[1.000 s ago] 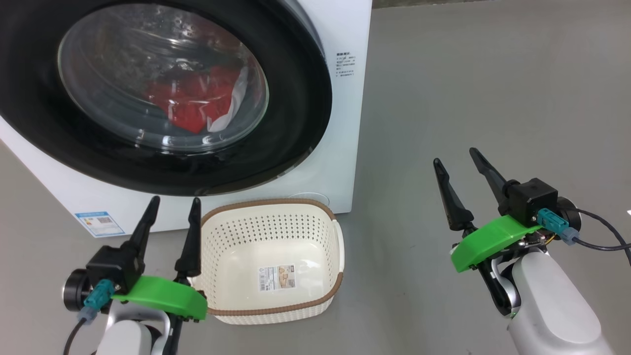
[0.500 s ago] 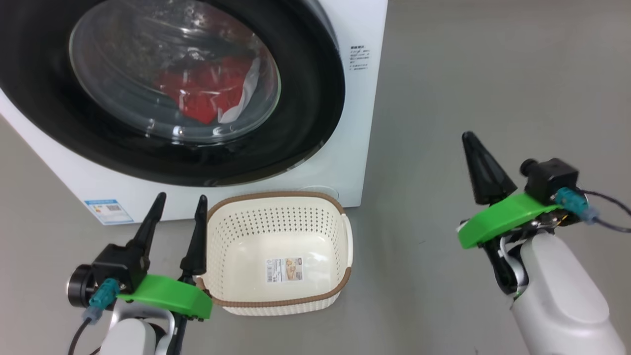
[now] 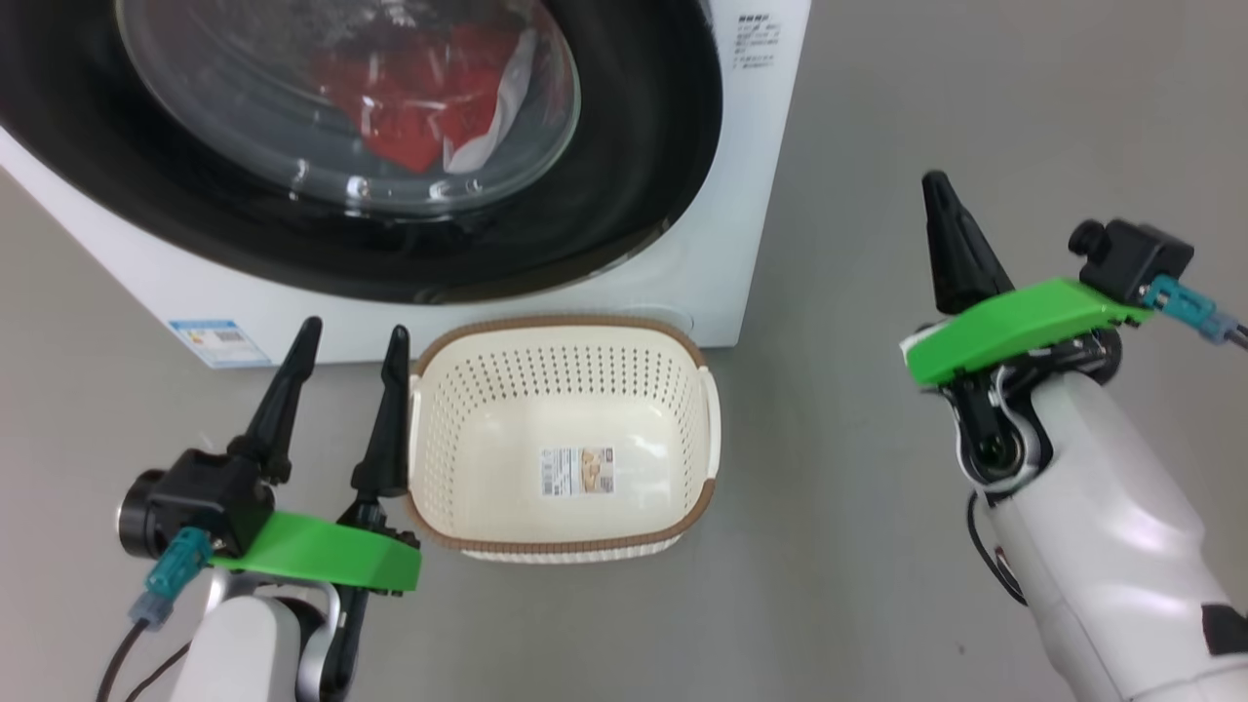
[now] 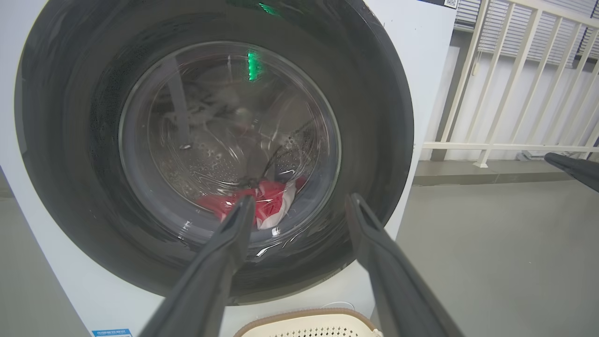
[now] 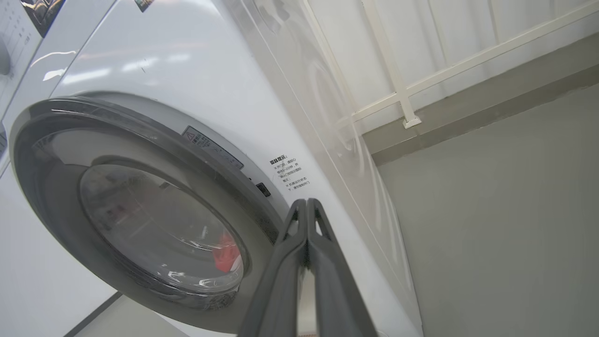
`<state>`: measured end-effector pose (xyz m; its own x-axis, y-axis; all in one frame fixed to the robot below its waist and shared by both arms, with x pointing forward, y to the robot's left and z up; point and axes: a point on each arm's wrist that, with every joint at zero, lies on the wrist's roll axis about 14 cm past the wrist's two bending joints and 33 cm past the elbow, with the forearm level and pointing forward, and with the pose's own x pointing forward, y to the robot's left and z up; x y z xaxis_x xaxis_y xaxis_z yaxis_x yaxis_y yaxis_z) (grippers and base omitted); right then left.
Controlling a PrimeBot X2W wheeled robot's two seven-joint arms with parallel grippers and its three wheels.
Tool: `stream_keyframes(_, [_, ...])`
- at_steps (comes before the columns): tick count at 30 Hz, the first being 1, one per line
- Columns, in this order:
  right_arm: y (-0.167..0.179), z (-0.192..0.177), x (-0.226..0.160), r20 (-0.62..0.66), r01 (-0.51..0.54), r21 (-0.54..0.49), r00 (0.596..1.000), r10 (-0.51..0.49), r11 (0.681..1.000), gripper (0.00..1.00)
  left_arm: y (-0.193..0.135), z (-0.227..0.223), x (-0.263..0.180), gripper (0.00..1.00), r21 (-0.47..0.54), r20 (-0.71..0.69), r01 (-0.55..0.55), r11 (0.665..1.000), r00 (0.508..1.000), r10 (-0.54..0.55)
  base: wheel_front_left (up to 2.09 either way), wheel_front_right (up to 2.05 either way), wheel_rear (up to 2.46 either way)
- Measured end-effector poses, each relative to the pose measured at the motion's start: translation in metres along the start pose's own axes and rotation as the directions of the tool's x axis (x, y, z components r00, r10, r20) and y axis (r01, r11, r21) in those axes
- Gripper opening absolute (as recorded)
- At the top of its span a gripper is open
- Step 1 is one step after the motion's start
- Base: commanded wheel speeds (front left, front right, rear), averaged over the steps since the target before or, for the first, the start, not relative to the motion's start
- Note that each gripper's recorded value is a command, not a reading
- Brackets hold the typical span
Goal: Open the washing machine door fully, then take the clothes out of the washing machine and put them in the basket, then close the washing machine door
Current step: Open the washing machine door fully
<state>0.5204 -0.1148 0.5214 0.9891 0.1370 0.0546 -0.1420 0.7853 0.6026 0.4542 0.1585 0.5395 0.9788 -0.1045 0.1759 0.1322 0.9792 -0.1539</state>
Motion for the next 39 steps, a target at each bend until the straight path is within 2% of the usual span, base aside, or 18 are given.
stream_keyframes(6, [0.013,-0.023,0.024,-0.072,-0.006,0.184,0.997,0.019,0.983,0.00,0.006,-0.013,0.004,1.00,0.000,-0.023,-0.010,1.000,1.000,0.010,0.00,0.00,0.00])
stream_keyframes(13, [0.032,-0.035,0.054,-0.136,-0.020,0.398,0.987,0.080,0.917,0.00,0.011,-0.017,0.020,1.00,-0.004,-0.010,-0.015,1.000,1.000,0.015,0.00,0.00,0.00])
stream_keyframes(21, [0.040,-0.044,0.083,-0.184,-0.034,0.500,0.972,0.144,0.865,0.00,0.019,-0.031,0.027,1.00,-0.011,-0.025,-0.022,1.000,0.999,0.022,0.00,0.00,0.00])
stream_keyframes(26, [0.046,-0.045,0.101,-0.199,-0.034,0.597,0.961,0.190,0.801,0.00,0.026,-0.039,0.030,1.00,-0.012,-0.039,-0.028,1.000,0.999,0.028,0.00,0.00,0.00])
stream_keyframes(32, [0.052,-0.045,0.121,-0.210,-0.049,0.638,0.949,0.235,0.768,0.00,0.029,-0.044,0.040,1.00,-0.014,-0.035,-0.026,1.000,0.999,0.026,0.00,0.00,0.00])
stream_keyframes(35, [0.056,-0.048,0.130,-0.220,-0.049,0.675,0.939,0.264,0.736,0.00,0.030,-0.050,0.043,1.00,-0.019,-0.043,-0.024,1.000,0.999,0.024,0.00,0.00,0.00])
stream_keyframes(39, [0.059,-0.059,0.136,-0.255,-0.043,0.688,0.920,0.297,0.724,0.00,0.031,-0.059,0.042,1.00,-0.017,-0.064,-0.027,0.999,0.998,0.026,0.00,0.00,0.00])
